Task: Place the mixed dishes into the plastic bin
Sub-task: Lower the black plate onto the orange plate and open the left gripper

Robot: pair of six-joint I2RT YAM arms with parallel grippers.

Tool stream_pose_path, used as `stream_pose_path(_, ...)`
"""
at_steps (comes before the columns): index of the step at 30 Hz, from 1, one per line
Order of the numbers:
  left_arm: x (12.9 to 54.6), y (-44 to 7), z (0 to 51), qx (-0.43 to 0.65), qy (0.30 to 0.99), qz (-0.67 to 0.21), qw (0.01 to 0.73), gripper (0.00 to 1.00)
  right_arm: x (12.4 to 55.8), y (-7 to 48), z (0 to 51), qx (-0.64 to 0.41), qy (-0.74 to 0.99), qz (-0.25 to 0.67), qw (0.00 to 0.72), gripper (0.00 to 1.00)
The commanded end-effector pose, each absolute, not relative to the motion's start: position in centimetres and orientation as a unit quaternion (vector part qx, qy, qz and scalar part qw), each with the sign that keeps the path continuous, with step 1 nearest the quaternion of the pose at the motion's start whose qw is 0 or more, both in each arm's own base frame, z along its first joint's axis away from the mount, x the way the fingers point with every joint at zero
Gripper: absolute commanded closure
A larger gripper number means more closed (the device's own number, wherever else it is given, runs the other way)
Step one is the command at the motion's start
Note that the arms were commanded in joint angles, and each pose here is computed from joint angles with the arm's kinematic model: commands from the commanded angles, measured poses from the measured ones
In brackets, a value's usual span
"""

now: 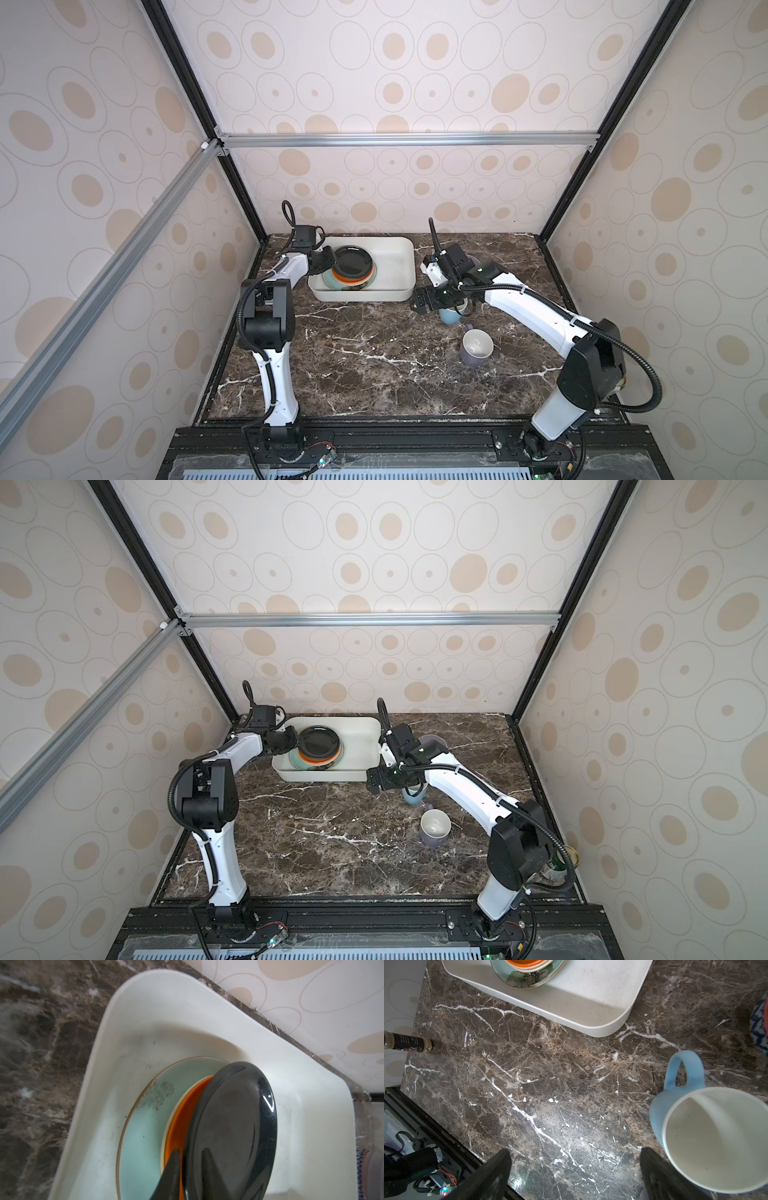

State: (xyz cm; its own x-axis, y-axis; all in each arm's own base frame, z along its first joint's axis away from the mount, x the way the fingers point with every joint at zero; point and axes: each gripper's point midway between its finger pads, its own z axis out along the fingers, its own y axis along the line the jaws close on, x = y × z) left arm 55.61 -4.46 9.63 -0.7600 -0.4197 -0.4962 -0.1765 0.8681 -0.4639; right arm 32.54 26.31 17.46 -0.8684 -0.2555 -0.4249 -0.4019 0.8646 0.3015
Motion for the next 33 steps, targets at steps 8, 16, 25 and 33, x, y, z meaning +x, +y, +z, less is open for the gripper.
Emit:
stream_pose_path(8, 55.7, -4.5, 11.1, -0.157, 0.913, -0.205, 0.316, 0.64, 32.4, 26.3, 18.1, -0.178, 0.946, 0.199, 0.185, 0.00)
stream_pose_path(16, 54.3, -5.8, 13.4, -0.142, 0.909, -0.213, 0.329, 0.62, 32.1, 25.3, 18.1, -0.173, 0.949, 0.182, 0.192, 0.00)
stream_pose_path(25, 48.2, -13.7, 17.6, -0.052, 0.910, -0.223, 0.346, 0.56, 31.0, 23.2, 19.2, -0.163, 0.950, 0.160, 0.215, 0.00)
stream_pose_path(33, 39.5, -20.6, 17.4, 0.025, 0.913, -0.229, 0.336, 0.53, 28.0, 18.8, 18.2, -0.119, 0.960, 0.116, 0.224, 0.00)
